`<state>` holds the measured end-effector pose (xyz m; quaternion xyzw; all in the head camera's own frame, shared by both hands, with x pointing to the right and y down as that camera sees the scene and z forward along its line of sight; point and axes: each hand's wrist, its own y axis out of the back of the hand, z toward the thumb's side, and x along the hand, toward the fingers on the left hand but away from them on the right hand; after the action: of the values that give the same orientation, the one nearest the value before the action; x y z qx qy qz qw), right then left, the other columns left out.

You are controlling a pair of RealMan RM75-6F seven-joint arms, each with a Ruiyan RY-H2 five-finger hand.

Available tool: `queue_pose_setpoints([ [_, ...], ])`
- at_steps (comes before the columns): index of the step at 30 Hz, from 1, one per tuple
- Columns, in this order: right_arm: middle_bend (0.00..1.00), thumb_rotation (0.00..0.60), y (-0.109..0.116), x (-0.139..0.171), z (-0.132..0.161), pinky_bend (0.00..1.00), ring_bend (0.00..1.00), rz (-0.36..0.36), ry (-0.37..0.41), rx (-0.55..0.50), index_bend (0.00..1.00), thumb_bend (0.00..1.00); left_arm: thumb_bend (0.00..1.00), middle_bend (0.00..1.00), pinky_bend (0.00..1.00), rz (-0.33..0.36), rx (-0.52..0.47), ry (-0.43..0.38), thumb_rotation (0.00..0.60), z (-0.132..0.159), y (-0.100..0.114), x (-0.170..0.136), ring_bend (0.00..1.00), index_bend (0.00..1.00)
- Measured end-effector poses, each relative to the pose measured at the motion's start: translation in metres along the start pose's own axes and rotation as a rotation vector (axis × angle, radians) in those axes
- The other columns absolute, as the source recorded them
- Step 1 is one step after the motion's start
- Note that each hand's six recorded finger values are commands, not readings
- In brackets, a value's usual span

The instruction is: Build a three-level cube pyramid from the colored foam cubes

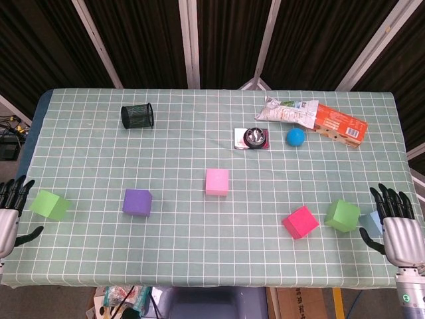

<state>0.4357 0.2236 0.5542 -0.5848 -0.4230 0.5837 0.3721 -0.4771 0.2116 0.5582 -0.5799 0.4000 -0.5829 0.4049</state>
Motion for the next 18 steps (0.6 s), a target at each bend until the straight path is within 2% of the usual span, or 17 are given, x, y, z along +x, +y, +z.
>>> queue_pose_setpoints([
  [10,0.00,0.600,-0.005,-0.003,0.002,0.00,0.00,0.018,-0.007,-0.035,0.00,0.32,0.00,0.00,0.01,-0.042,-0.006,0.022,0.600,0.004,0.000,0.011,0.00,0.00],
  [14,0.00,0.600,-0.007,-0.005,0.002,0.00,0.00,0.027,-0.008,-0.047,0.00,0.32,0.02,0.06,0.11,-0.058,0.015,0.001,0.600,0.016,0.004,0.024,0.00,0.00],
  [18,0.00,0.600,-0.009,-0.006,0.004,0.00,0.00,0.031,-0.007,-0.058,0.00,0.32,0.03,0.09,0.11,-0.075,0.019,-0.025,0.600,0.030,0.006,0.039,0.00,0.00],
])
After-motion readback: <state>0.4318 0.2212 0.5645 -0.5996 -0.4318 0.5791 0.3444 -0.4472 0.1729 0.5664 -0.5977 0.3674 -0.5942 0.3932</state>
